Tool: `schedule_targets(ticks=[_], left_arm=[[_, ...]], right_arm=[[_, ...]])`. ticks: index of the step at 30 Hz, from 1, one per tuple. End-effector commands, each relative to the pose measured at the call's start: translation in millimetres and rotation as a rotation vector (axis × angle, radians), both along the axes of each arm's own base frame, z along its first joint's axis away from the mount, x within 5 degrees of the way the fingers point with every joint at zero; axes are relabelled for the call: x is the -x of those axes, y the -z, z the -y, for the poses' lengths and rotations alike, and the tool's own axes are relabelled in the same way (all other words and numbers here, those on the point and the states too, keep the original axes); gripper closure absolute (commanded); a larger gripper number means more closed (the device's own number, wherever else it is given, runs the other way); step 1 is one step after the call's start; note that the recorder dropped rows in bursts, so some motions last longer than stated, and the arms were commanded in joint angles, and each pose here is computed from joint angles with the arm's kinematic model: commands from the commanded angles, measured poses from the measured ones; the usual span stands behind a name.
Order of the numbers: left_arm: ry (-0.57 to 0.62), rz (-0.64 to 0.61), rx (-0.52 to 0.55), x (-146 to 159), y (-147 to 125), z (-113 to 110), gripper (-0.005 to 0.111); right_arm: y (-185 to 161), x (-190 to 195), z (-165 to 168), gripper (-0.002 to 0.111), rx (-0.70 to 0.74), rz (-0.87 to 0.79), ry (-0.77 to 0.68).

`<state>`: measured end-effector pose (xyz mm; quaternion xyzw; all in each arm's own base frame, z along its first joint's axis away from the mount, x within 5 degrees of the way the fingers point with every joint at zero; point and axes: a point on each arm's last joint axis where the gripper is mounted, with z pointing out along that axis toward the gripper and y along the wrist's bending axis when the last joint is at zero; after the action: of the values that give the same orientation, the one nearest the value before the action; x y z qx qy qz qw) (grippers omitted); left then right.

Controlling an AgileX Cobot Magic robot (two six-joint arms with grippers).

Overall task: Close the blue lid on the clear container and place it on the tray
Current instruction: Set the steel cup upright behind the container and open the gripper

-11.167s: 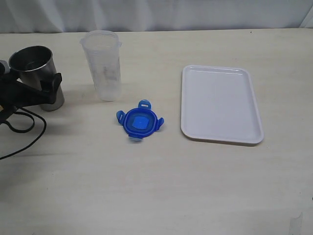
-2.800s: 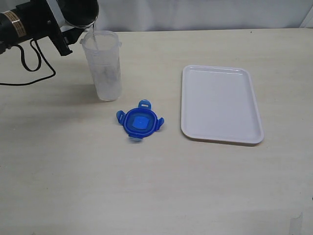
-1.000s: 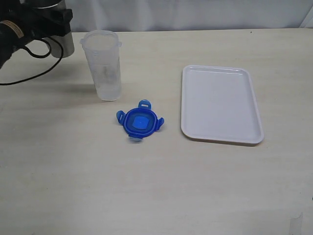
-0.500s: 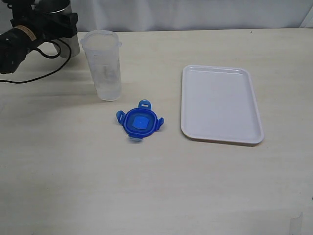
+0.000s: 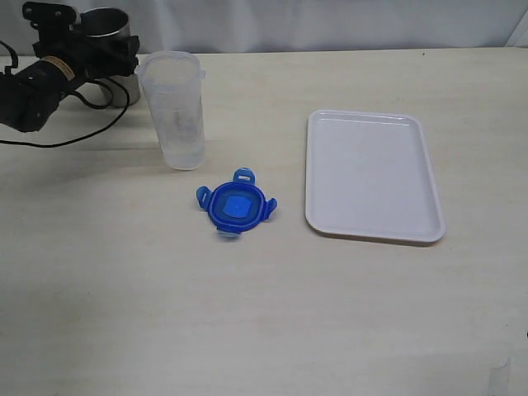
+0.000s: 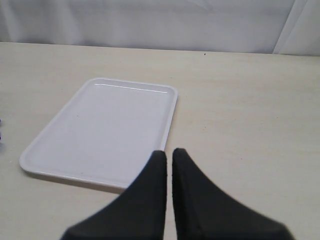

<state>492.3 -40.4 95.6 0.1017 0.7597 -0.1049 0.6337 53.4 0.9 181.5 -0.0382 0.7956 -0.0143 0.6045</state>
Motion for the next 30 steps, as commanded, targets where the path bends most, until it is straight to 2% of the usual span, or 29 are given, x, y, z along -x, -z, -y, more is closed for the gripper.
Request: schedule_targets(ticks=[1, 5, 14, 16, 17, 18, 19, 20, 21, 22, 30], left_arm=[[0.042, 0.101, -0.008, -2.3, -14.2, 3.6, 0.107], [0.032, 0.089, 0.019, -2.5, -13.9, 3.1, 0.107], [0.016, 0.034, 0.005, -2.4, -8.8, 1.6, 0.104], [0.009, 0.006, -0.005, -2.2, -6.2, 0.8, 0.089], [0.007, -0.008, -0.012, -2.0, -4.8, 0.5, 0.073], [0.007, -0.008, -0.012, -2.0, -4.8, 0.5, 0.066], [0.005, -0.014, -0.014, -2.0, -4.2, 0.3, 0.047], [0.005, -0.014, -0.014, -2.0, -4.2, 0.3, 0.04], [0.004, -0.017, -0.015, -1.9, -4.0, 0.2, 0.027], [0.001, -0.028, -0.019, -1.8, -2.9, -0.1, 0.021], [0.012, -0.104, -0.056, 0.2, 3.6, -0.1, 0.019]], right_arm=[[-0.4, 0.0, -0.2, 0.104, -0.004, 0.013, -0.002], [-0.4, 0.0, -0.2, 0.104, -0.004, 0.013, -0.002], [-0.4, 0.0, -0.2, 0.104, -0.004, 0.013, -0.002], [-0.4, 0.0, -0.2, 0.104, -0.004, 0.013, -0.002], [-0.4, 0.0, -0.2, 0.104, -0.004, 0.013, -0.002], [-0.4, 0.0, -0.2, 0.104, -0.004, 0.013, -0.002], [-0.4, 0.0, -0.2, 0.104, -0.004, 0.013, -0.002], [-0.4, 0.0, -0.2, 0.104, -0.004, 0.013, -0.002], [-0.4, 0.0, -0.2, 0.104, -0.004, 0.013, -0.002], [-0.4, 0.0, -0.2, 0.104, -0.004, 0.013, -0.002], [-0.4, 0.0, -0.2, 0.104, -0.004, 0.013, -0.002]])
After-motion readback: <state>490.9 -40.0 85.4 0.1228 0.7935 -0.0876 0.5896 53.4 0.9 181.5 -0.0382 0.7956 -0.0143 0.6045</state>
